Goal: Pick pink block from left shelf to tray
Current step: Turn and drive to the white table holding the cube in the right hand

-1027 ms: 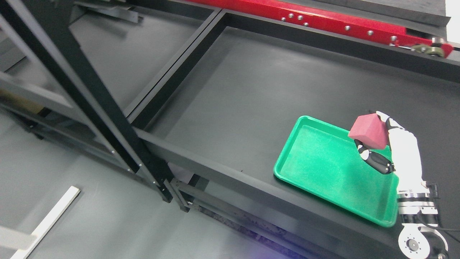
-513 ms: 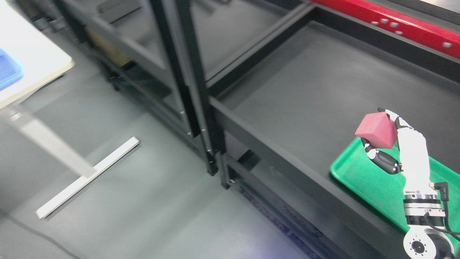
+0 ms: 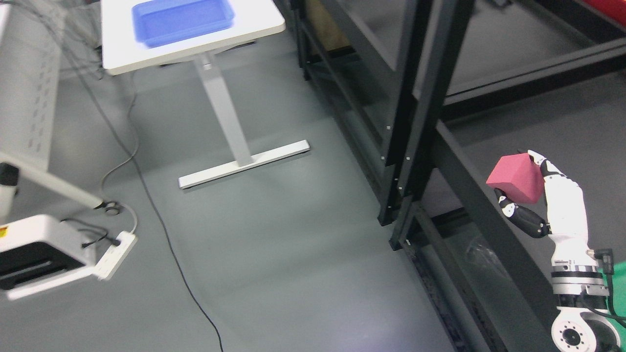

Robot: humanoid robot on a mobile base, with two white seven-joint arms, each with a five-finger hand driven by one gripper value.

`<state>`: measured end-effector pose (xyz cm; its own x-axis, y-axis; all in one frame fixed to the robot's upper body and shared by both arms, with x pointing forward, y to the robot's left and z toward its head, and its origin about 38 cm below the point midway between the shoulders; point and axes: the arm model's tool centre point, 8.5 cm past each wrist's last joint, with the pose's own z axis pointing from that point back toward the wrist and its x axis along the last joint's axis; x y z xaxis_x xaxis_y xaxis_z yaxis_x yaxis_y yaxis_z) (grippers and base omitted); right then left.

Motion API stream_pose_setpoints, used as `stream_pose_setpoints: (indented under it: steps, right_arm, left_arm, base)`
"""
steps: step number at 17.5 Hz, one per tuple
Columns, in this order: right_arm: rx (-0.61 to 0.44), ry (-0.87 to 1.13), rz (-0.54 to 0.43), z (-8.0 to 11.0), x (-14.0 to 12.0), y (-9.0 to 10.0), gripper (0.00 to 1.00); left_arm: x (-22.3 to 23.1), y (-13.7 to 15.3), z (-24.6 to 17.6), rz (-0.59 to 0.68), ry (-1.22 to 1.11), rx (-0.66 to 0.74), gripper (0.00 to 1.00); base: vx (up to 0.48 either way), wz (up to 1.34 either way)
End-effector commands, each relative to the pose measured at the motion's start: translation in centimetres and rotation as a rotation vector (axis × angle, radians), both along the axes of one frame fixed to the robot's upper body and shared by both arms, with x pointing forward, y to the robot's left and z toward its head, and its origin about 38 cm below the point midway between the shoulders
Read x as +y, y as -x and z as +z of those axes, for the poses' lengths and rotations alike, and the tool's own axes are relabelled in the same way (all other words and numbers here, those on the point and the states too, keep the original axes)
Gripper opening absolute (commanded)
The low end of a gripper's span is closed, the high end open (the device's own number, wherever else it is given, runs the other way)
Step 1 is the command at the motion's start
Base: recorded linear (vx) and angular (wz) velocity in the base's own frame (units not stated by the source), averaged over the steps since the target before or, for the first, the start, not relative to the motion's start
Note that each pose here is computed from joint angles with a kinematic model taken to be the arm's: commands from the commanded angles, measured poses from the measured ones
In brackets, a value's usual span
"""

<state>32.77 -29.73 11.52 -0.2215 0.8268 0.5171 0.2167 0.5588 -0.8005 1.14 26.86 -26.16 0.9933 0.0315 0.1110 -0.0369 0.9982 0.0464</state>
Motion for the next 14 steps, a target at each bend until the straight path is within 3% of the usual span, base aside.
stream_pose_setpoints:
  steps: [1,9,14]
  right_arm:
    - [-0.004,-0.002,-0.007,0.15,-0.12,0.02,0.03]
    - [-0.003,-0.001,-0.003,0.1,-0.05,0.01,0.03]
    - [-0.003,-0.001,-0.001,0.09,0.01,0.0,0.03]
  left_arm:
    - [1.14,-2.6,0.18,-0.006,-0.018,-0.049,1.0]
    - [1.14,-2.6,0.18,-0.006,-0.018,-0.049,1.0]
    - [1.14,-2.6,0.18,-0.006,-0.018,-0.049,1.0]
  base:
    - [-0.144,0.95]
    - [-0.093,0.79]
    - [0.008,0.19]
